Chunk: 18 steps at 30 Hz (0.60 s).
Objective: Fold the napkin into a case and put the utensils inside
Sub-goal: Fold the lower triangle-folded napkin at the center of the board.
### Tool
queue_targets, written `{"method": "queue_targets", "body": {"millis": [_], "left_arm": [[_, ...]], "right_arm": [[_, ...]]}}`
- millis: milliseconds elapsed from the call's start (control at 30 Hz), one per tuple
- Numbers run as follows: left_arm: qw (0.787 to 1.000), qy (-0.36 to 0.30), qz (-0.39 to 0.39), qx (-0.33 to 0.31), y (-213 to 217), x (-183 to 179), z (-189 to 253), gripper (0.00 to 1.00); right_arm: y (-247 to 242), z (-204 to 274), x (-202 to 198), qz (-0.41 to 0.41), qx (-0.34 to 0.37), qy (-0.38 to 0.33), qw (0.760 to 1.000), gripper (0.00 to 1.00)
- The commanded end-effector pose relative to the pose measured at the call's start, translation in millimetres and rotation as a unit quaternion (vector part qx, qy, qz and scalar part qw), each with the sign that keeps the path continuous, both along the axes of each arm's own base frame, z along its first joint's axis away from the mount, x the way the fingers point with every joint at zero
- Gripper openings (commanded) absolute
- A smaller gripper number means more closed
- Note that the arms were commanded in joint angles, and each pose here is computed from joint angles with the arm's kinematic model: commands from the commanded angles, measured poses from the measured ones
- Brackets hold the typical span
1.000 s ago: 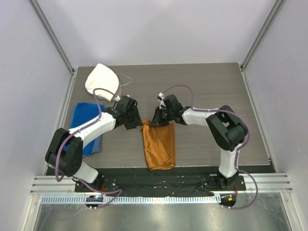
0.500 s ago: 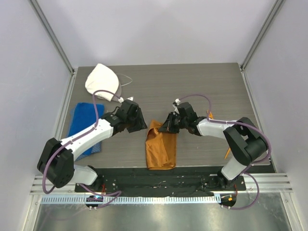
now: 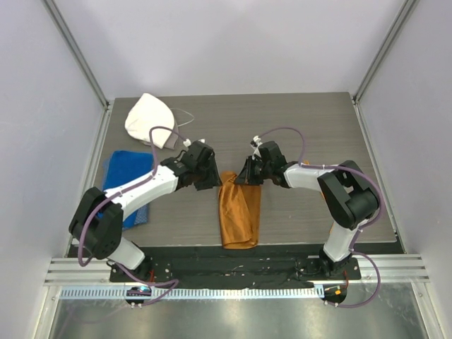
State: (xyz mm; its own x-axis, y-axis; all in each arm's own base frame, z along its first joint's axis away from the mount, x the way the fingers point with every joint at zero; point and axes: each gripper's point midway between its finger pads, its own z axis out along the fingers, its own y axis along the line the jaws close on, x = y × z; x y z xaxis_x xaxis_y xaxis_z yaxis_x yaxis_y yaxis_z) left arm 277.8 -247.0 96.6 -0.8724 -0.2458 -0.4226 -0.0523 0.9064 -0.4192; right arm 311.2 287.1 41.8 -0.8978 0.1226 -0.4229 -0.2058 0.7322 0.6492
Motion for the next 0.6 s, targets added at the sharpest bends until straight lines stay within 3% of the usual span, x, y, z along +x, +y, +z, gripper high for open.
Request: {"method": "queue_targets", "body": {"millis": [0, 300, 567], "left_arm": [[1.0, -0.022, 0.004, -0.004, -12.0, 20.4, 9.3, 0.42], [1.0, -0.004, 0.006, -0.013, -29.3, 45.9, -7.8, 0.35], [1.0, 0.015, -0.003, -0.021, -37.4, 45.9, -19.0, 0.31]], "right_arm": [[3.3, 6.4, 18.4, 0.031, -0.013, -0.044, 0.998, 0.01], [-2.2, 1.7, 5.6, 0.027, -0.015, -0.024, 0.999, 0.01], [-13.0, 11.7, -10.6, 0.002, -0.007, -0.016, 1.0, 0.01]]}}
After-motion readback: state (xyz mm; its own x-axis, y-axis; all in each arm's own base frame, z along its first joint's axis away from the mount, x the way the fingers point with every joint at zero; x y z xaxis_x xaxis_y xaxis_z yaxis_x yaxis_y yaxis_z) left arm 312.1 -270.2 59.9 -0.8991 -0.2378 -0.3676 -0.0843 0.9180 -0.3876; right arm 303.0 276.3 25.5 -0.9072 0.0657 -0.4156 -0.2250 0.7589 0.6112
